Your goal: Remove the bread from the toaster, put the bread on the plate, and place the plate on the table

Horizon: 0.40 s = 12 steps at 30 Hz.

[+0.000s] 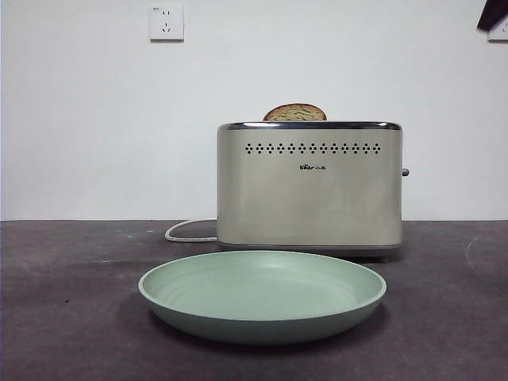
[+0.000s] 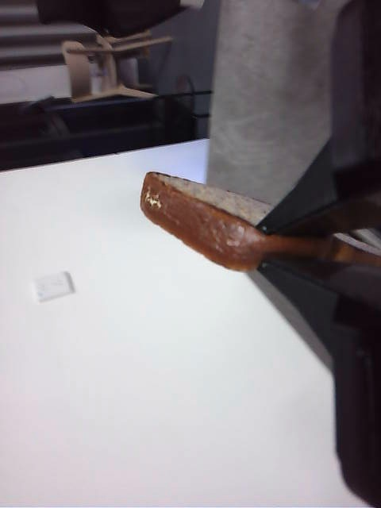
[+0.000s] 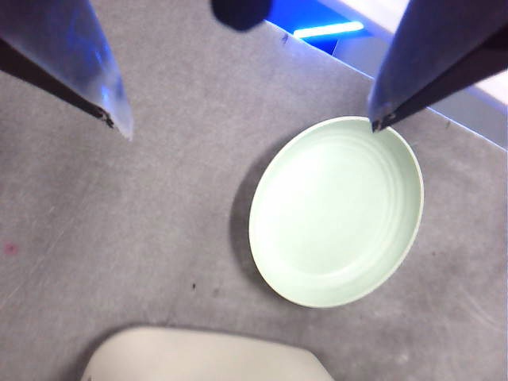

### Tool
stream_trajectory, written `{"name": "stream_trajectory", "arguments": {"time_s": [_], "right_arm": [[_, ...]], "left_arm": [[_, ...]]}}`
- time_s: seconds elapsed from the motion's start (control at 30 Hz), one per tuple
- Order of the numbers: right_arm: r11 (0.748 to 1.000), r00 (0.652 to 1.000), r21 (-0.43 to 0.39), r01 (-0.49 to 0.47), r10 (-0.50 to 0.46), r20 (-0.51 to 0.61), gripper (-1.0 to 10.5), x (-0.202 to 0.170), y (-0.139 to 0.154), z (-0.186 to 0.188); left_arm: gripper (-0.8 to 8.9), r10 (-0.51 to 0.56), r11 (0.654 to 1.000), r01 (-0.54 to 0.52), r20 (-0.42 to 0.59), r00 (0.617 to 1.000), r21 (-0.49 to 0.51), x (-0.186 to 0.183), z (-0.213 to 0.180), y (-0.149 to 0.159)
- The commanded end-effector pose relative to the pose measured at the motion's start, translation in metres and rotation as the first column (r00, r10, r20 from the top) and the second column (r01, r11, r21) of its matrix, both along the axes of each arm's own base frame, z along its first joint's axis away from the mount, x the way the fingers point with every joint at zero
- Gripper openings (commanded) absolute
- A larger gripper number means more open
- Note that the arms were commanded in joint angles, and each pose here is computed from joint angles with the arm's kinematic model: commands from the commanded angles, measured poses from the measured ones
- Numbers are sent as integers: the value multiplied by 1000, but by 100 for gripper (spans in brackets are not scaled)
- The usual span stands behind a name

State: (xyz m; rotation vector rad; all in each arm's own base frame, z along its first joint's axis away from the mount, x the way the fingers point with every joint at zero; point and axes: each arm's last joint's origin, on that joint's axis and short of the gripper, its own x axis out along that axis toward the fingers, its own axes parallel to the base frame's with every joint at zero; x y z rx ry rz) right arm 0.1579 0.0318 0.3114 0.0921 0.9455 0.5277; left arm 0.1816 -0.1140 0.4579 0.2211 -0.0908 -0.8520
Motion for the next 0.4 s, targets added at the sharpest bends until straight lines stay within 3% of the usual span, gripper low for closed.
{"name": "stream_trajectory", "arguments": {"time_s": [0.03, 0.4], "right_arm": [[1000, 1000, 4, -8, 8, -21, 504, 9, 4, -4], [996, 992, -3, -91, 91, -87, 500, 58, 32, -35]], "left_arm": [[-8, 26, 1000, -25, -74, 997, 13, -9, -3, 6], [-5, 42, 993, -12, -250, 967, 117, -37, -28, 22]]}}
